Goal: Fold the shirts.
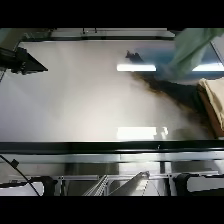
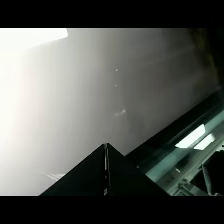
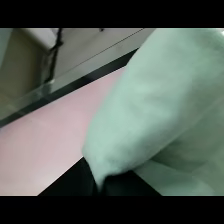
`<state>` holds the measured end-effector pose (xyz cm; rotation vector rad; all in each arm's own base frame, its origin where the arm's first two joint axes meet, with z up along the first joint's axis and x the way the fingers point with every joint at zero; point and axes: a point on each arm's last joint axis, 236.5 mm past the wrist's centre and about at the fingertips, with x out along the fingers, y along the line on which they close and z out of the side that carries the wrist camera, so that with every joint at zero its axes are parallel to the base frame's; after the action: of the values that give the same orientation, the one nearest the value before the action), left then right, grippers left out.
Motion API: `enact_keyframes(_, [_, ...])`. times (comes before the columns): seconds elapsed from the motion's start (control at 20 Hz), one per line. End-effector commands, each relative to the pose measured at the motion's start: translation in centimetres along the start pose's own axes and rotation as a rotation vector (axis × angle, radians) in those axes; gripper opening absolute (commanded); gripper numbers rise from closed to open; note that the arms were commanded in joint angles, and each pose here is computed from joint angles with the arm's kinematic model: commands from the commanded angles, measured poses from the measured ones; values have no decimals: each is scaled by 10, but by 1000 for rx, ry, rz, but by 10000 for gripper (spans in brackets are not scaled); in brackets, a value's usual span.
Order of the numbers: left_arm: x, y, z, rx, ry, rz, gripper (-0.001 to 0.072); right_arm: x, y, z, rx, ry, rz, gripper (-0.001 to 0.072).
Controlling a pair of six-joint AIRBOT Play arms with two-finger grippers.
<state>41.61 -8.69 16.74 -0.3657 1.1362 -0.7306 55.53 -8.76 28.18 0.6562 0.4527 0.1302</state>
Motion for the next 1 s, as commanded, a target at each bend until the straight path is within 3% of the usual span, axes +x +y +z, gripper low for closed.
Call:
enact_keyframes(0.0, [33, -42, -14, 46, 105, -47, 10, -42, -111, 57, 150, -162, -121, 13])
enact_keyframes(0.25, [76, -101, -36, 175, 217, -102, 10, -68, -170, 100, 174, -336, -92, 14])
enact_keyframes(0.4, [90, -106, -41, 205, 235, -53, 10, -88, -143, 135, 126, -480, 78, 14])
enact_keyframes(0.5, [95, -108, -40, 196, 233, -40, 11, -97, -115, 142, -4, -520, 164, 14])
enact_keyframes(0.7, [94, -108, -43, 158, 245, -34, 11, -96, -132, 127, -49, -437, 59, 14])
enact_keyframes(0.95, [93, -109, -48, 148, 269, -37, 11, -114, -203, 78, 115, -223, -255, 12])
